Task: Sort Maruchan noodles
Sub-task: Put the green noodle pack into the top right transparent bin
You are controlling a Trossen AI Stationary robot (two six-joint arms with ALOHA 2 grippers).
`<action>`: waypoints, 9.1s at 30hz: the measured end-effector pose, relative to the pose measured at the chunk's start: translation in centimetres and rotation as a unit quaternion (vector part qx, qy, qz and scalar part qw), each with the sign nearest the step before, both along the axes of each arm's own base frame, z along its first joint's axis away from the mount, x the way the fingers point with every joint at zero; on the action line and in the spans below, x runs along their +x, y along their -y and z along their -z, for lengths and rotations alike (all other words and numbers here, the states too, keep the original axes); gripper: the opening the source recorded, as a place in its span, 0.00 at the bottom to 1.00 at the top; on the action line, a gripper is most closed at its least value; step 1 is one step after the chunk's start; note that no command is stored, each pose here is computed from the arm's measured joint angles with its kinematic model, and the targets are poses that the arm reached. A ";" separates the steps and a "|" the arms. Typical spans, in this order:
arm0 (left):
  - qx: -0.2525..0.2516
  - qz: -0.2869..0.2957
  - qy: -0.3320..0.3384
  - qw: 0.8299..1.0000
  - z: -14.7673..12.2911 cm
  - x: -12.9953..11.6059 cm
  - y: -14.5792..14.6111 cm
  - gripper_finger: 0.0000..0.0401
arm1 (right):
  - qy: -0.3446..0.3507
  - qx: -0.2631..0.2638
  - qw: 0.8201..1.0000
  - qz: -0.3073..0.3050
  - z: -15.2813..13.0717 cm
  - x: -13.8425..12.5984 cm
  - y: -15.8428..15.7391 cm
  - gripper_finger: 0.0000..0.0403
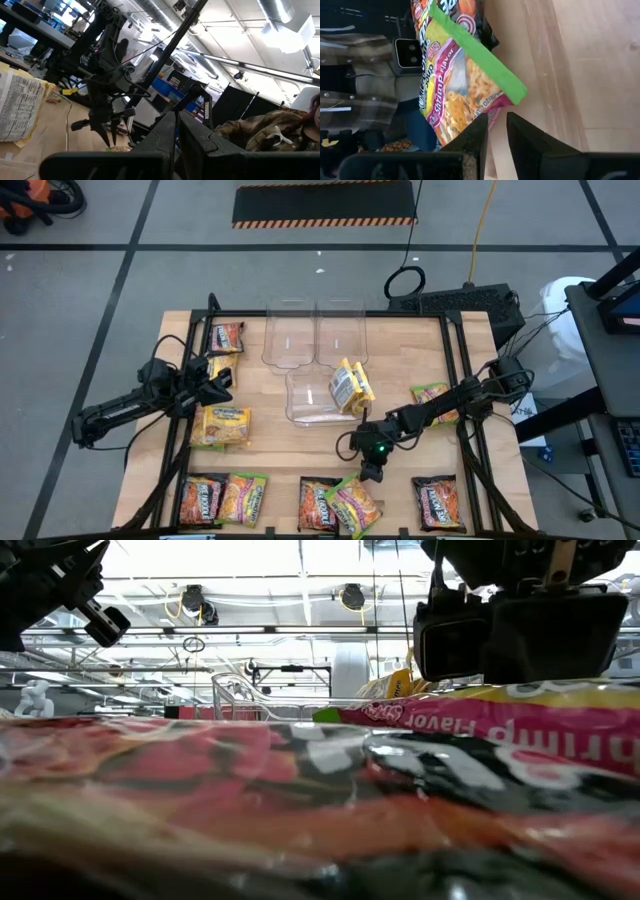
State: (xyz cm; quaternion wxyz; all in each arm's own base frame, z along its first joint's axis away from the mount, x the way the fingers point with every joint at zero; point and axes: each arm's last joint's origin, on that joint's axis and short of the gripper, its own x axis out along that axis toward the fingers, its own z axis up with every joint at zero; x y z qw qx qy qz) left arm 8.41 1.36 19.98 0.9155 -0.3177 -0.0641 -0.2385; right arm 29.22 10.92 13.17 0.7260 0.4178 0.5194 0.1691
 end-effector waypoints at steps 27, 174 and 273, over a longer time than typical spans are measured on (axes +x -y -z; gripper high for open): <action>0.010 -0.003 0.005 1.000 0.0 0.0 0.0 0.06 | 0.003 -0.009 0.999 0.052 0.4 0.1 0.6 0.17; 0.015 -0.005 0.007 1.000 0.0 0.0 0.0 0.06 | 0.028 -0.011 0.999 0.034 3.5 1.5 -1.7 0.12; 0.010 -0.115 0.031 0.993 -0.1 0.2 -0.6 0.06 | 0.397 -0.391 0.804 0.207 -13.8 -3.1 2.6 0.00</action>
